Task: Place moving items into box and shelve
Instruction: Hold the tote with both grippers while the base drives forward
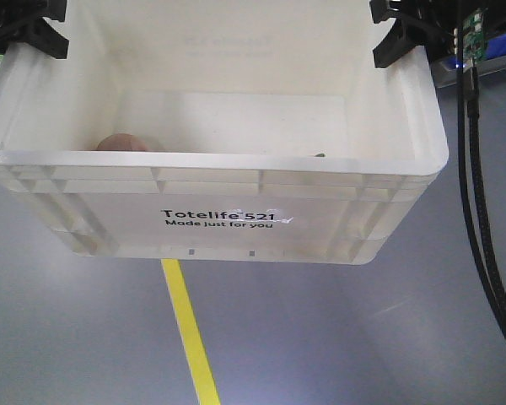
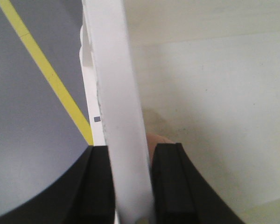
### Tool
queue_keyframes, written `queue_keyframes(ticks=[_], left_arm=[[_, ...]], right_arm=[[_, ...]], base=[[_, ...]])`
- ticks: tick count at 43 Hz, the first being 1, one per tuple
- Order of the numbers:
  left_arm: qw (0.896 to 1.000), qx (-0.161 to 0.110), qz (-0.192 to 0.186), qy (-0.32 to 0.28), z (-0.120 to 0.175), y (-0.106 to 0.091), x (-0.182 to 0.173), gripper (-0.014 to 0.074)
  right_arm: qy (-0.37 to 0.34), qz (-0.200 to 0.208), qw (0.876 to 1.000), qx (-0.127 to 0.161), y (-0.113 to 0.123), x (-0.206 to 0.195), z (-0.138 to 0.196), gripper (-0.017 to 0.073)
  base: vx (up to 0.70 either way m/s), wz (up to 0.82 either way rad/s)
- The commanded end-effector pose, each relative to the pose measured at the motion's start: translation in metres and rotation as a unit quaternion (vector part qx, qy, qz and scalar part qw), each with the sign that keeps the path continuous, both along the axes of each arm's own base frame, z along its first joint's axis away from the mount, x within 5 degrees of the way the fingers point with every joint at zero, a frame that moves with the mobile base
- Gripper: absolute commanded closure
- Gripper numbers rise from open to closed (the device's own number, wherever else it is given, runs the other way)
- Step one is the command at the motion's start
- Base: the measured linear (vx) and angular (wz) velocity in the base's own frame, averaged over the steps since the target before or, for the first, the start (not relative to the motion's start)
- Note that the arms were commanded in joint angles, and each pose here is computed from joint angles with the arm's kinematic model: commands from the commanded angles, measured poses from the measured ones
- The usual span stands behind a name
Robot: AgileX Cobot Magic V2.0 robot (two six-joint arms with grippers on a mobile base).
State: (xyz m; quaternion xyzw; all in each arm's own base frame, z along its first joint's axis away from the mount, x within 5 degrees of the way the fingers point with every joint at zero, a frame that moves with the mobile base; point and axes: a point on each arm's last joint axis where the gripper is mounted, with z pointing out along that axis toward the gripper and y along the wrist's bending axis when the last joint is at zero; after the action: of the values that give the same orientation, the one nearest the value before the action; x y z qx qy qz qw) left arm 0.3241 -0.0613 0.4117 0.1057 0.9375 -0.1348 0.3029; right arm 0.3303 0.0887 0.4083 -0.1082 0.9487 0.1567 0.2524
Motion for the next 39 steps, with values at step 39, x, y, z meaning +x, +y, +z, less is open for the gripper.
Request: queue_keyframes(ticks=[39], left_arm=[[0.993,-0.079,-0.014,-0.089,0.0415,-0.012,-0.0159,0.06]], right_arm=[[-0.088,0.018,0.993,0.081,0.0096,-0.0175,0.0419,0.0564]], base=[[0.37,-0.51]])
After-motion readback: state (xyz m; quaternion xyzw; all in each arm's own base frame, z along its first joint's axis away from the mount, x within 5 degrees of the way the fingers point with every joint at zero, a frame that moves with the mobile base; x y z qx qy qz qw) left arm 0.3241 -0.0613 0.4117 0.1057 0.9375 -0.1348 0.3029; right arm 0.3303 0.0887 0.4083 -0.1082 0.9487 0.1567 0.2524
